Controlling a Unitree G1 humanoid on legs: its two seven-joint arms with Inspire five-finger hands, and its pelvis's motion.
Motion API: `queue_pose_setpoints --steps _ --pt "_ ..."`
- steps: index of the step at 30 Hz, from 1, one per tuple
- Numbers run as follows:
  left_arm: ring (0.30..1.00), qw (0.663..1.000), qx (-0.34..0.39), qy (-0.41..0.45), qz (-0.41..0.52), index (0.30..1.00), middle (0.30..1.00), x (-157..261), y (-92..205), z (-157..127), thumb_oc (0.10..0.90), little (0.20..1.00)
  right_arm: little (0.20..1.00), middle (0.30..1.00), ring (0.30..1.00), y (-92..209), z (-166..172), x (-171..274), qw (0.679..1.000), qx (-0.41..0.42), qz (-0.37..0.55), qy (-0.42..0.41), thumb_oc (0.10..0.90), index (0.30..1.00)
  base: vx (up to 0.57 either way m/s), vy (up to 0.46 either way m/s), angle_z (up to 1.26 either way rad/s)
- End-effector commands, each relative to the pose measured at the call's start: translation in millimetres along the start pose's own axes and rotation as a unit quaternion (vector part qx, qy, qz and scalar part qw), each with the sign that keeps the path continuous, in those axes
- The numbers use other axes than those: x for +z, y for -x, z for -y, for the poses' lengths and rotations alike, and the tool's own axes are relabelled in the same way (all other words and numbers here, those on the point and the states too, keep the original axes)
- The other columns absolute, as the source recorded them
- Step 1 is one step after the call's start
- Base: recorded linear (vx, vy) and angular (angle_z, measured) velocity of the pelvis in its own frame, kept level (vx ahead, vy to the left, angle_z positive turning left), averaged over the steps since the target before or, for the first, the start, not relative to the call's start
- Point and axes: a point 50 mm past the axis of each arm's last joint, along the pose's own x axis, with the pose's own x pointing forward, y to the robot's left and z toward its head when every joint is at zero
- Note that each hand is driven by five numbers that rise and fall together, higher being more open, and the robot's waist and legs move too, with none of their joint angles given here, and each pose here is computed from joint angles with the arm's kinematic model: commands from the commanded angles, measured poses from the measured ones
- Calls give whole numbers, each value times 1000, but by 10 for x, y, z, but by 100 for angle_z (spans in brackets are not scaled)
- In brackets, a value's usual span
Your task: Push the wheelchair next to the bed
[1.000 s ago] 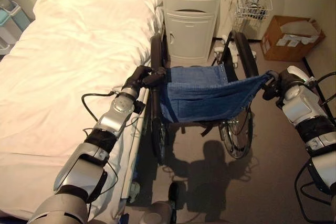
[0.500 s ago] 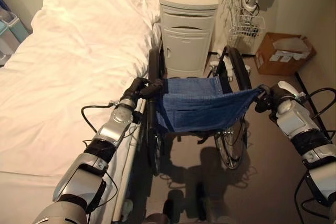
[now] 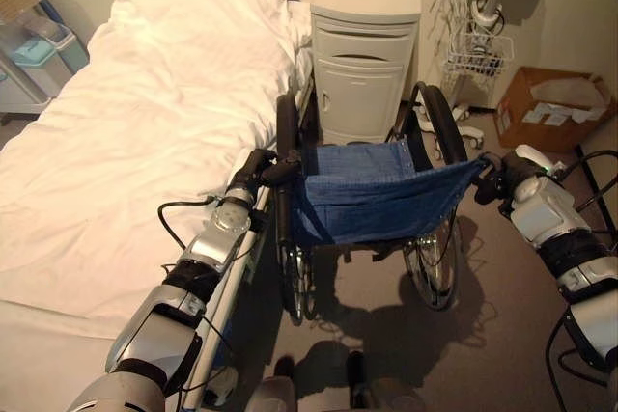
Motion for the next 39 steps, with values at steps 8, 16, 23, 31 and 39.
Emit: queue_pose_setpoints --steps 8,16,23,31,39 --pt "300 999 -19 -35 -37 300 300 -80 -23 -53 400 300 300 300 300 187 -798 510 978 140 148 -42 400 300 44 196 -52" --pt "900 998 -10 -5 -59 900 900 -234 70 -56 800 900 900 900 900 244 -760 702 974 123 185 -50 800 900 -19 14 -53" --pt "900 994 -30 22 -101 900 900 -461 218 -159 800 900 900 900 900 233 -581 645 974 102 188 -69 800 900 12 -24 4" --pt "900 988 -23 99 -113 900 900 -607 382 -419 800 900 900 900 900 222 -107 535 973 59 190 -120 800 900 35 -76 8" --pt "900 985 6 141 -101 900 900 -687 504 -772 800 900 900 900 900 226 470 309 962 -7 187 -200 800 900 51 -54 2"
